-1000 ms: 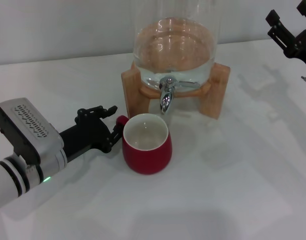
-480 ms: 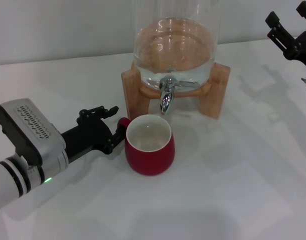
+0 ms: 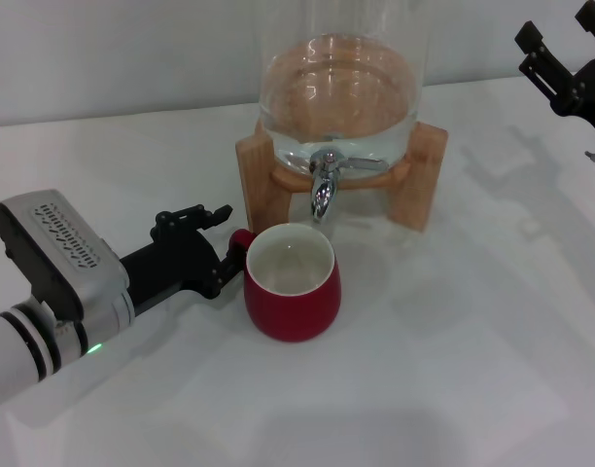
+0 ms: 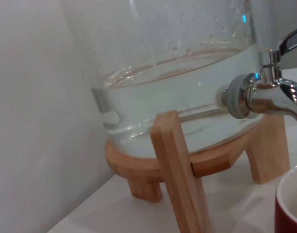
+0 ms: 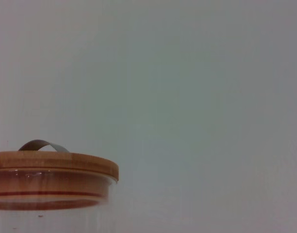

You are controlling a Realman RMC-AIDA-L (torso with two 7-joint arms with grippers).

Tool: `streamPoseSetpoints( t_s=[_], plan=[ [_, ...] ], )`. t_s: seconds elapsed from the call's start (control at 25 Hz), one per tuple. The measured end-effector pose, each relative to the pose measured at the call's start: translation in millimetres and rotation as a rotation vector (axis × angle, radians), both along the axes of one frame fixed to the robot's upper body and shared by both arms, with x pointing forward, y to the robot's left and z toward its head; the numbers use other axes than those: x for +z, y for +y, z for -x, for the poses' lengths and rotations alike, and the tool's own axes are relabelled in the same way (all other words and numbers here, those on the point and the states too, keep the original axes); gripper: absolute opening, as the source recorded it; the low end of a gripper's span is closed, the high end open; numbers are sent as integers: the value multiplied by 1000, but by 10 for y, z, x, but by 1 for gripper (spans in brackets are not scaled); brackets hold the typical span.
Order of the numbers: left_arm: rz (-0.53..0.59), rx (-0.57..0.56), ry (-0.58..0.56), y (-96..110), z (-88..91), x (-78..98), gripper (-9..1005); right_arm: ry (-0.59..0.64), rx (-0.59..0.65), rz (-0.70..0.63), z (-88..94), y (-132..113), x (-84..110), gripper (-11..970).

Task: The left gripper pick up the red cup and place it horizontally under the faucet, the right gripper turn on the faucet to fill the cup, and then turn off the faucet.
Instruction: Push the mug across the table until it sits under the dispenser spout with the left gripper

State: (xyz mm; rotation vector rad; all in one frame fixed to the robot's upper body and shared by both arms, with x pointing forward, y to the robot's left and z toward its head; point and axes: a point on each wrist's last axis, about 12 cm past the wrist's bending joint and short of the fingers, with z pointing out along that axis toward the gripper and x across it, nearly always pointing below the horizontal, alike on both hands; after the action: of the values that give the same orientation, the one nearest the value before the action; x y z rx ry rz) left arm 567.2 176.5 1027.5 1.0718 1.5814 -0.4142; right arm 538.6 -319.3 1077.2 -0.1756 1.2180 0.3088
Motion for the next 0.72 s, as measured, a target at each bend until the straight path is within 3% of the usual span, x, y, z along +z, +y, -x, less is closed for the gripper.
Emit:
streamPoseSetpoints(
  t_s=[0.48,0.72],
  plan=[
    [-4,32,-6,2,-31,16,571,1,-2,0,11,-7,-6,853],
    [-9,42,-9,0,-24,14,788,3,-1,1,14,-7,-9,853]
  ],
)
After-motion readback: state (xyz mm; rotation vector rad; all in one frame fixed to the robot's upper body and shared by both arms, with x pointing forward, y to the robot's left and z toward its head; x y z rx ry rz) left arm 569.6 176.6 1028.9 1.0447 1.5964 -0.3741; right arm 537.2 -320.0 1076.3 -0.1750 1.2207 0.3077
